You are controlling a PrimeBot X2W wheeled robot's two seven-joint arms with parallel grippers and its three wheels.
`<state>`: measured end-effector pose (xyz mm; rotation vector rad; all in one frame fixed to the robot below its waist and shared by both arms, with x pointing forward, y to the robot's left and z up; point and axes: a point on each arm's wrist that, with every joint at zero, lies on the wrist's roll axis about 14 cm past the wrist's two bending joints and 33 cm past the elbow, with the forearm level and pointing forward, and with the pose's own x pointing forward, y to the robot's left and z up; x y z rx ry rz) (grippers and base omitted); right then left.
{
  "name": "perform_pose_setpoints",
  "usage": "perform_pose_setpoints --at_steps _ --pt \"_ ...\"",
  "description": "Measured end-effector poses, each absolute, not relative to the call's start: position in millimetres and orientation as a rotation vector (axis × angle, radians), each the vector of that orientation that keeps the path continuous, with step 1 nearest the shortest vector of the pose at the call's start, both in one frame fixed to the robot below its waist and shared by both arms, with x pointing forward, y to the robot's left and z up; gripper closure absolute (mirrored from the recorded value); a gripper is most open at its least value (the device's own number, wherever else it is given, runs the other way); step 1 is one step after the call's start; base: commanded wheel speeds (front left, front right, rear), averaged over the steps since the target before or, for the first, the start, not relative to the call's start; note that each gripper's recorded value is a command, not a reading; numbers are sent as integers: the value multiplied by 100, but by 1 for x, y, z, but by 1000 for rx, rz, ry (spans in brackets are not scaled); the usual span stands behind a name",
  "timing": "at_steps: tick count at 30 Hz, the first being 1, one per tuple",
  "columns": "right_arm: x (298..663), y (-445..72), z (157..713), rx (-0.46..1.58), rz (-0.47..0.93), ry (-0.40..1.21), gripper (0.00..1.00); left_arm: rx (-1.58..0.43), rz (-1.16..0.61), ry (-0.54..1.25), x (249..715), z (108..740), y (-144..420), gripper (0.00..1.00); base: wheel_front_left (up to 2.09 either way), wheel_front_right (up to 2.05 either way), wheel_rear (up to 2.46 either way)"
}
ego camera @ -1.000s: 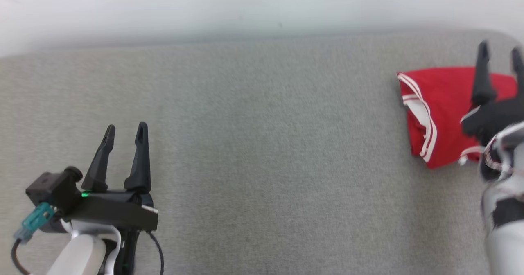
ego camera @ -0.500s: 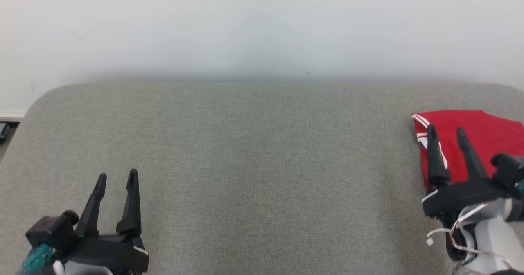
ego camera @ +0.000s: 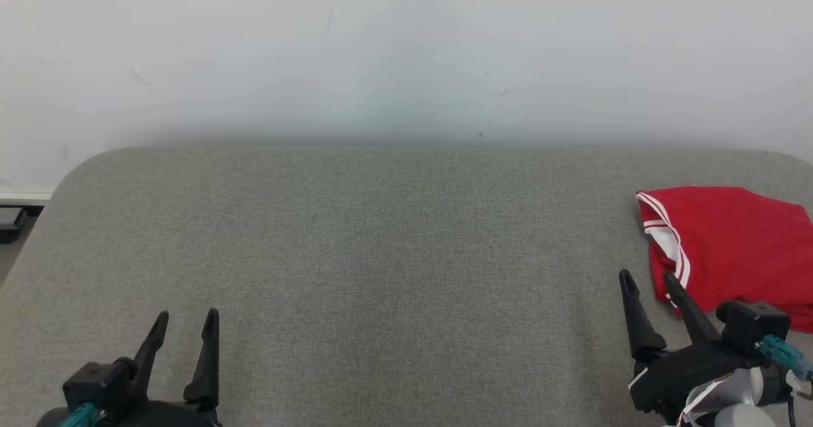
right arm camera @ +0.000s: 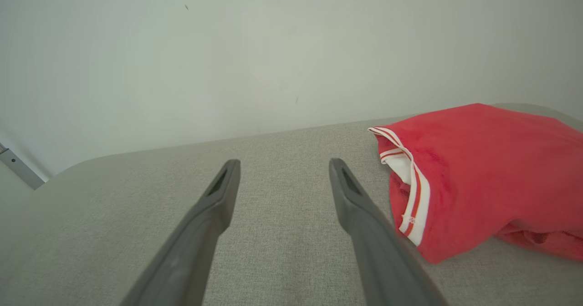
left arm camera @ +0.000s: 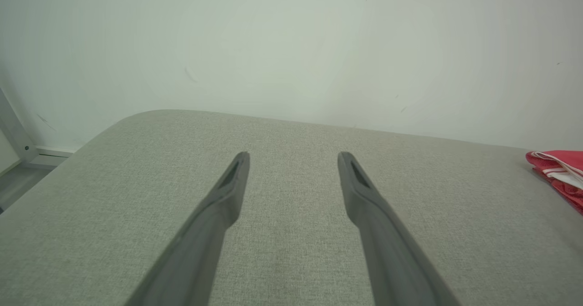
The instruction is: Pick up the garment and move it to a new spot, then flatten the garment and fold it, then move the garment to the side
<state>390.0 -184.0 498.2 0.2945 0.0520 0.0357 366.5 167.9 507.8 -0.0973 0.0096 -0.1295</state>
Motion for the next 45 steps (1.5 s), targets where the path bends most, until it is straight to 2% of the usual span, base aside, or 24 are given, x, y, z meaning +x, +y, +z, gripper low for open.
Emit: perform_pose_setpoints --at_steps 10,20,45 --pt "374 -183 483 276 37 105 0 -129 -105 25 362 501 168 0 0 0 0" --pt "374 -178 488 275 55 103 0 -114 -106 63 358 496 171 0 0 0 0" --pt "374 -175 481 298 59 127 0 -147 -133 -16 359 518 164 0 0 0 0"
